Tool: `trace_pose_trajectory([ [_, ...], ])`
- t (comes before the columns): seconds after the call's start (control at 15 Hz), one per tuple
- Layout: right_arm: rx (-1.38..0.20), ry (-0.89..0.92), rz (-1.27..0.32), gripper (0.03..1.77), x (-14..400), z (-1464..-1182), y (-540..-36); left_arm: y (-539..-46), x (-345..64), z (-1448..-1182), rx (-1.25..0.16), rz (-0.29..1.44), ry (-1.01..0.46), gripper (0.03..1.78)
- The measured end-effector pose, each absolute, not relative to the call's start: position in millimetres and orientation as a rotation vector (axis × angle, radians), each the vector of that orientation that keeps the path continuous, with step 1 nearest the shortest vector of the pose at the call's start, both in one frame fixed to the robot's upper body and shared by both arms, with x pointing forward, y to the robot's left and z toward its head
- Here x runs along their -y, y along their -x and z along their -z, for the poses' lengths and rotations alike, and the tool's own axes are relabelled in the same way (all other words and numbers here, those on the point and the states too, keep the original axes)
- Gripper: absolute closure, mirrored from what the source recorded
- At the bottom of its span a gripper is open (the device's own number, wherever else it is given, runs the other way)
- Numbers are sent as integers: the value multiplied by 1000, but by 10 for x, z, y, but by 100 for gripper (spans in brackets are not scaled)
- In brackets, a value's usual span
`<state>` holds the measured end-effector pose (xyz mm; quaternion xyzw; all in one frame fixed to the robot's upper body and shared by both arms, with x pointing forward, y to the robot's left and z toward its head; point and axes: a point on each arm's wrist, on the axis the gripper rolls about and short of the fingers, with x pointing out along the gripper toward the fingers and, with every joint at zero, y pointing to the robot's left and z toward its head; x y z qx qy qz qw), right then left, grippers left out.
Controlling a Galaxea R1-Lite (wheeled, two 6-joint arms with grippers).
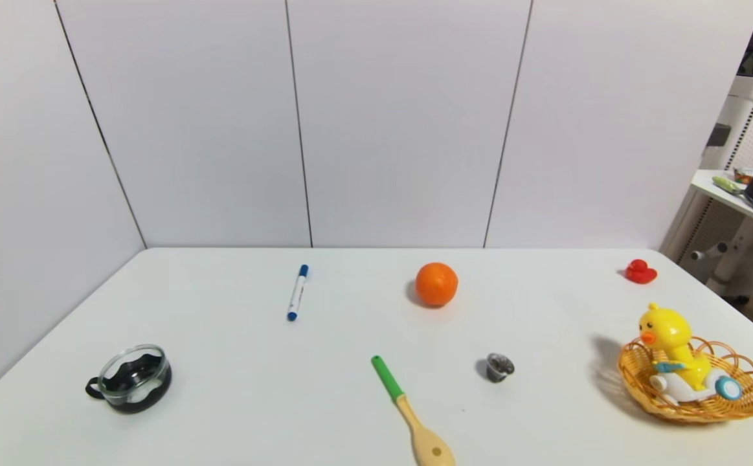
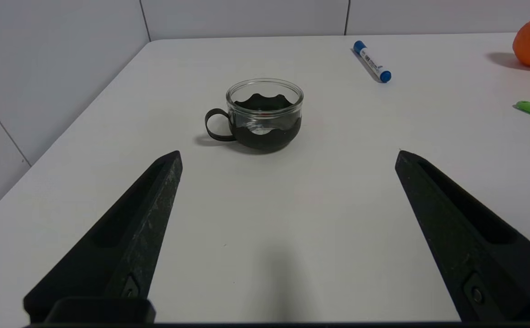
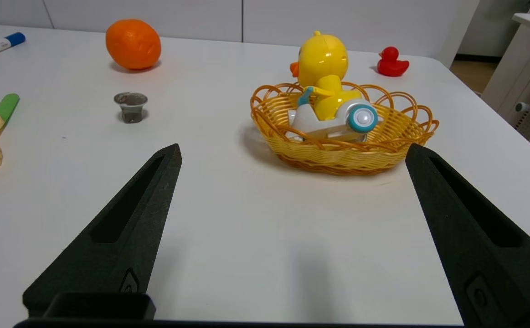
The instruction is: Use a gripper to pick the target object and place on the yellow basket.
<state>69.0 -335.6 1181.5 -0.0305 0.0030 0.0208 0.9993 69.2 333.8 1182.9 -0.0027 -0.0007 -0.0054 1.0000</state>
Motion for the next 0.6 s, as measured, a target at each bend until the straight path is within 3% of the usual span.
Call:
trace_pose_trajectory([
  [0.6, -4, 49, -35, 11, 3358, -11818, -690, -693, -3338, -11828, 1, 11, 5, 12],
])
